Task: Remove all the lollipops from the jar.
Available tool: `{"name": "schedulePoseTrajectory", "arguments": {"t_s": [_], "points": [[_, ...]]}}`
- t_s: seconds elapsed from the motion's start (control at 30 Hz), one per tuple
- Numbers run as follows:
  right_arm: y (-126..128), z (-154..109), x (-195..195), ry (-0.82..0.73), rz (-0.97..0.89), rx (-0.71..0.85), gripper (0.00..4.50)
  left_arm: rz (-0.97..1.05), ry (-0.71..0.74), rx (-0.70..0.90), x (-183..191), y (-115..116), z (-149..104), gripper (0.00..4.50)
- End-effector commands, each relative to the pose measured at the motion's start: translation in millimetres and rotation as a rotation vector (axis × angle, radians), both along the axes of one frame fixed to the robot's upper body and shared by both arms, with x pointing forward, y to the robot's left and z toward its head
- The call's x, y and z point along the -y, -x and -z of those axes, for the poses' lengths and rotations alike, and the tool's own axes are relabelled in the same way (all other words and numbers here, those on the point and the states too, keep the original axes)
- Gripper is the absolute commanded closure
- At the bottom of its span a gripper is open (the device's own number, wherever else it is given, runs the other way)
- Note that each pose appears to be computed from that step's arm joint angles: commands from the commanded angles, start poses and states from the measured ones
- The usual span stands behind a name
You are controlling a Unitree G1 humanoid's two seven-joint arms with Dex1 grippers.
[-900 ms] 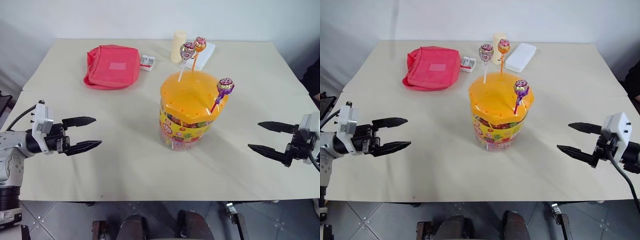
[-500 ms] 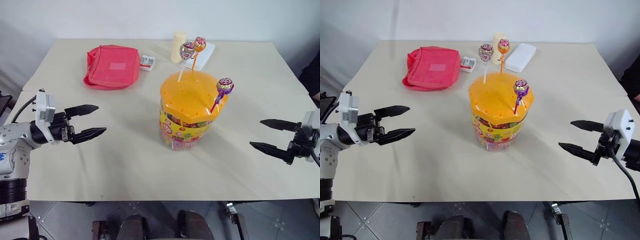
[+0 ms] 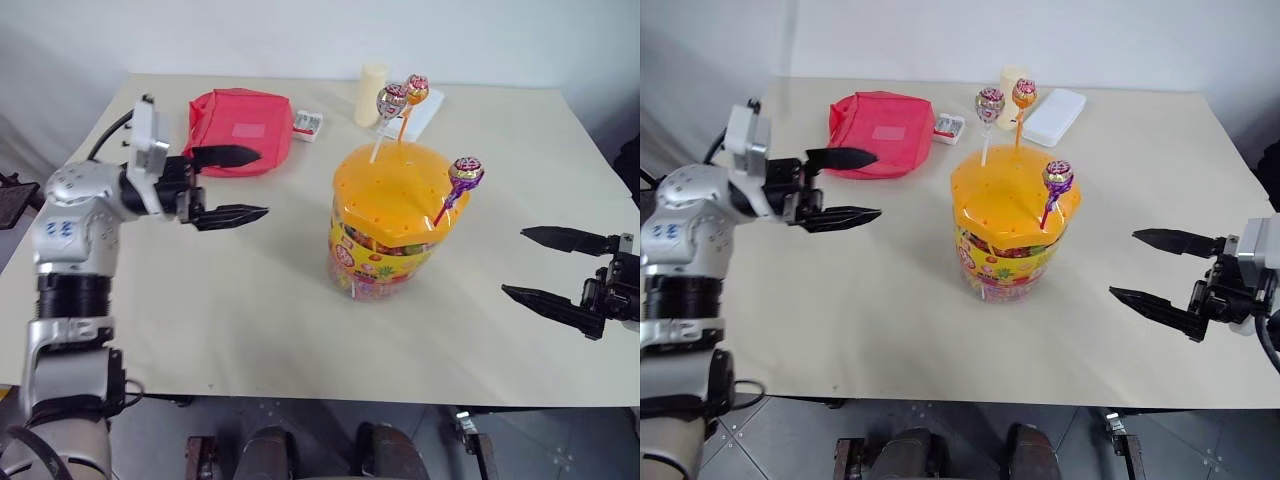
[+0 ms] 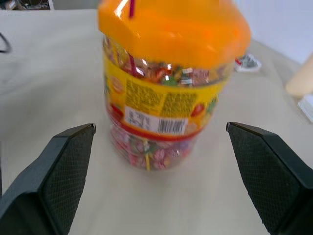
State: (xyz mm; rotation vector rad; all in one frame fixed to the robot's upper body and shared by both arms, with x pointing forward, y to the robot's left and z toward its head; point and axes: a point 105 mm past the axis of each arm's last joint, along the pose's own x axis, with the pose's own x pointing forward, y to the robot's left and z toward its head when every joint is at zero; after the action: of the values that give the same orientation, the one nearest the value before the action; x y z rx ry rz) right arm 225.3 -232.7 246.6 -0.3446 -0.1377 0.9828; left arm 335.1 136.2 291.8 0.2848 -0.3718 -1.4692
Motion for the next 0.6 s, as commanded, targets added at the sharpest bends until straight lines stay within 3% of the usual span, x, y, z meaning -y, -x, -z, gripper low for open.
{"name": "schedulePoseTrajectory", "arguments": {"t_s": [0.03, 0.43, 0.6], "points": [[8.7, -15.7, -7.3, -0.02, 0.013, 0.072, 0.0, 0.12, 0.046, 0.059, 17.2, 2.6, -19.0, 0.01], [20.7, -35.7, -22.9, -0.076, 0.049, 0.157, 0.0, 0.303, 0.095, 0.0, 77.7, -14.1, -33.5, 0.01], [24.7, -38.3, -24.6, -0.091, 0.068, 0.167, 0.0, 0.379, 0.075, -0.009, 93.3, -9.6, -33.6, 0.01]]}}
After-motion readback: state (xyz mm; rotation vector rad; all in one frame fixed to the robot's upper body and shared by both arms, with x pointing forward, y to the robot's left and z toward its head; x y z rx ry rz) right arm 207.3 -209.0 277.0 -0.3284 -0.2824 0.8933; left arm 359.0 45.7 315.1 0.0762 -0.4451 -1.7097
